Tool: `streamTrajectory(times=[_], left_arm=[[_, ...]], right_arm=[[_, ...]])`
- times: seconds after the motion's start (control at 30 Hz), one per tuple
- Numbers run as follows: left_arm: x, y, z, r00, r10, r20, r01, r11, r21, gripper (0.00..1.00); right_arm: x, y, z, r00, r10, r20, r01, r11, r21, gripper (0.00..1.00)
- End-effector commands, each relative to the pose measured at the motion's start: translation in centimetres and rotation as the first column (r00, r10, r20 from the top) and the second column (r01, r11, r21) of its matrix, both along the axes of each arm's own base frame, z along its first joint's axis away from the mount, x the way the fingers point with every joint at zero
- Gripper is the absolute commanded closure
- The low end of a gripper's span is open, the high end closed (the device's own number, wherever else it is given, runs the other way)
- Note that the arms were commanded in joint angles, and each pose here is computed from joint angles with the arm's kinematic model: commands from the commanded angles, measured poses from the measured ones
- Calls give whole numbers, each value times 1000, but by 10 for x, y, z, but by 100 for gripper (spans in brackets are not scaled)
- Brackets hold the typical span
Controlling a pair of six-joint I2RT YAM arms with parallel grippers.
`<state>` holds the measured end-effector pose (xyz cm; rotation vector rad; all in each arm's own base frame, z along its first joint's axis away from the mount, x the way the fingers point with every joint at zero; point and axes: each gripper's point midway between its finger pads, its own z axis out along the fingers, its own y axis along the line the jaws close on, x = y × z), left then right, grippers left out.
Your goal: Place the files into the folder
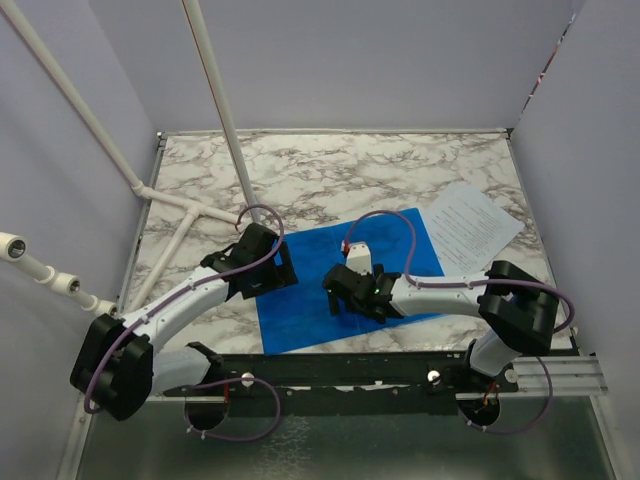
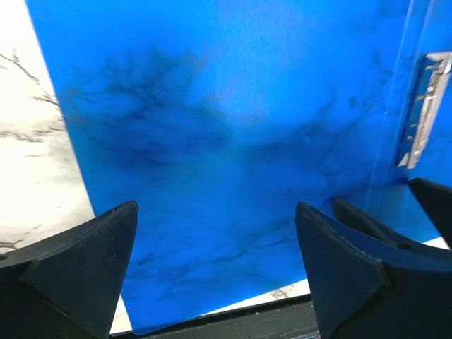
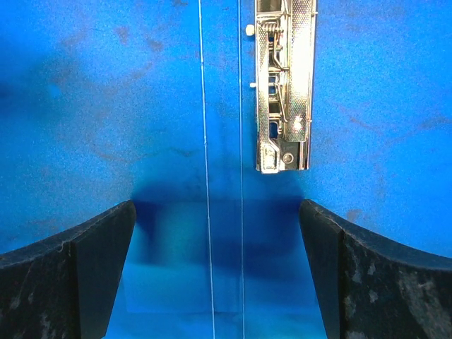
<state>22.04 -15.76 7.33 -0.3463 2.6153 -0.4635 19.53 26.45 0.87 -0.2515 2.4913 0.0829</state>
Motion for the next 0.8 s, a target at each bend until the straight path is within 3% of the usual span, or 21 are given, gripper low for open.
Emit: streamTrajectory(times=[0.0,0.33,0.77], left_arm=[[-5,-4,-26,999,31,-26,-29,998,49,8],[-22,0,-63,996,22,-87,-11,992,126,9],[-29,2,-76,994,15,-111,1,990,139,11]], right_arm=[[-38,-60,-55,983,-59,-172,20,976,-219,0],[-33,-68,-62,981,-77,-181,35,975,-221,0],[-10,-62,-60,981,-77,-180,40,979,-200,0]])
